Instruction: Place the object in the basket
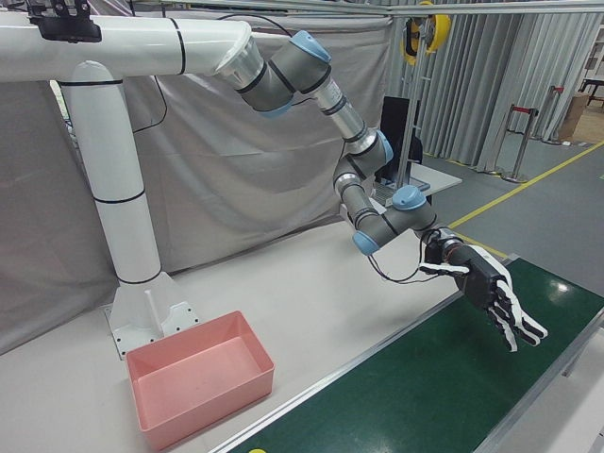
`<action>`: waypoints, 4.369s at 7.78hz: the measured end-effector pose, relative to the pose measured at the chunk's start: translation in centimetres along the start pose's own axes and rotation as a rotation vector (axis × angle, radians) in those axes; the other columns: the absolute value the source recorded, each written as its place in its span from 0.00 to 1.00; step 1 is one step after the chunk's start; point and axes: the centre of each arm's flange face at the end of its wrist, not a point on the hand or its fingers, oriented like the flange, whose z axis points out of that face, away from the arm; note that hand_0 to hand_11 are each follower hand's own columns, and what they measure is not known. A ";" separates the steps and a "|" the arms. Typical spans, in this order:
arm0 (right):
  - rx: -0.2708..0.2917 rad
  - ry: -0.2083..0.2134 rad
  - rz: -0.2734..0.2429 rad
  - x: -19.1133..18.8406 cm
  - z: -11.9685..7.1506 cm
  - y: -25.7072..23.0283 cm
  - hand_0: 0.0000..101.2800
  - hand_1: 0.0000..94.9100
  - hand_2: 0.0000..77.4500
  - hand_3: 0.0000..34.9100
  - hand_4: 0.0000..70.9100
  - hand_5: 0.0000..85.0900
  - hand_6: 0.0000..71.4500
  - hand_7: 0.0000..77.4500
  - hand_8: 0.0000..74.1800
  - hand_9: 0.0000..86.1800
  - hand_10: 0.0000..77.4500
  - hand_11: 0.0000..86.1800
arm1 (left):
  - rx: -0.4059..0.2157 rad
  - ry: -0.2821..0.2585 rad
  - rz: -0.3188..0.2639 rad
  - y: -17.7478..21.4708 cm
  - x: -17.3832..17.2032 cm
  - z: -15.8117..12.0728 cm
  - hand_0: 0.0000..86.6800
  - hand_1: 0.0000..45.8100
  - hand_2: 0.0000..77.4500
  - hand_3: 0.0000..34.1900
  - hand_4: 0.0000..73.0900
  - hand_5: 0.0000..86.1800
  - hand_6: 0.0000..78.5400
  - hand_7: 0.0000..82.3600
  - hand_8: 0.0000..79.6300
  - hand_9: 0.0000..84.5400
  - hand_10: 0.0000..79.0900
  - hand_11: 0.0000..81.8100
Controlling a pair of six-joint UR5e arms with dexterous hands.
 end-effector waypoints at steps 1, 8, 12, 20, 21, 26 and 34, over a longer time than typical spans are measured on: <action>0.000 0.000 0.000 0.0 0.0 0.0 0.00 0.00 0.01 0.00 0.00 0.00 0.00 0.01 0.00 0.00 0.00 0.00 | 0.000 0.000 0.000 0.0 0.0 0.0 0.68 0.10 0.00 0.01 0.16 0.17 0.01 0.01 0.03 0.03 0.08 0.15; -0.002 -0.001 0.001 0.0 0.0 0.1 0.00 0.00 0.01 0.00 0.00 0.00 0.00 0.01 0.00 0.00 0.00 0.00 | 0.001 -0.021 0.017 0.9 -1.2 1.1 0.68 0.10 0.00 0.03 0.16 0.16 0.02 0.01 0.04 0.05 0.05 0.09; -0.005 -0.003 0.002 -0.1 0.0 0.3 0.00 0.00 0.01 0.00 0.00 0.00 0.00 0.01 0.00 0.00 0.00 0.00 | -0.017 -0.040 0.007 4.2 -2.4 4.5 0.69 0.10 0.00 0.05 0.14 0.14 0.01 0.01 0.04 0.05 0.05 0.10; -0.006 -0.002 0.002 -0.1 0.0 0.3 0.00 0.00 0.01 0.00 0.00 0.00 0.00 0.01 0.00 0.00 0.00 0.00 | -0.013 -0.024 0.024 9.0 -10.4 8.8 0.66 0.06 0.00 0.05 0.16 0.15 0.01 0.01 0.05 0.07 0.07 0.12; -0.006 -0.002 0.002 -0.1 0.0 0.3 0.00 0.00 0.01 0.00 0.00 0.00 0.00 0.01 0.00 0.00 0.00 0.00 | -0.008 -0.018 0.023 9.1 -11.4 8.8 0.66 0.06 0.00 0.05 0.16 0.16 0.01 0.01 0.05 0.07 0.07 0.13; -0.006 -0.002 0.002 -0.1 0.0 0.3 0.00 0.00 0.01 0.00 0.00 0.00 0.00 0.01 0.00 0.00 0.00 0.00 | 0.009 -0.031 0.046 9.1 -14.0 10.7 0.65 0.06 0.00 0.03 0.16 0.16 0.02 0.01 0.05 0.07 0.07 0.12; -0.006 -0.002 0.002 -0.1 0.0 0.3 0.00 0.00 0.01 0.00 0.00 0.00 0.00 0.01 0.00 0.00 0.00 0.00 | -0.013 -0.051 0.041 10.7 -16.7 13.9 0.65 0.08 0.00 0.01 0.17 0.20 0.02 0.01 0.05 0.08 0.08 0.13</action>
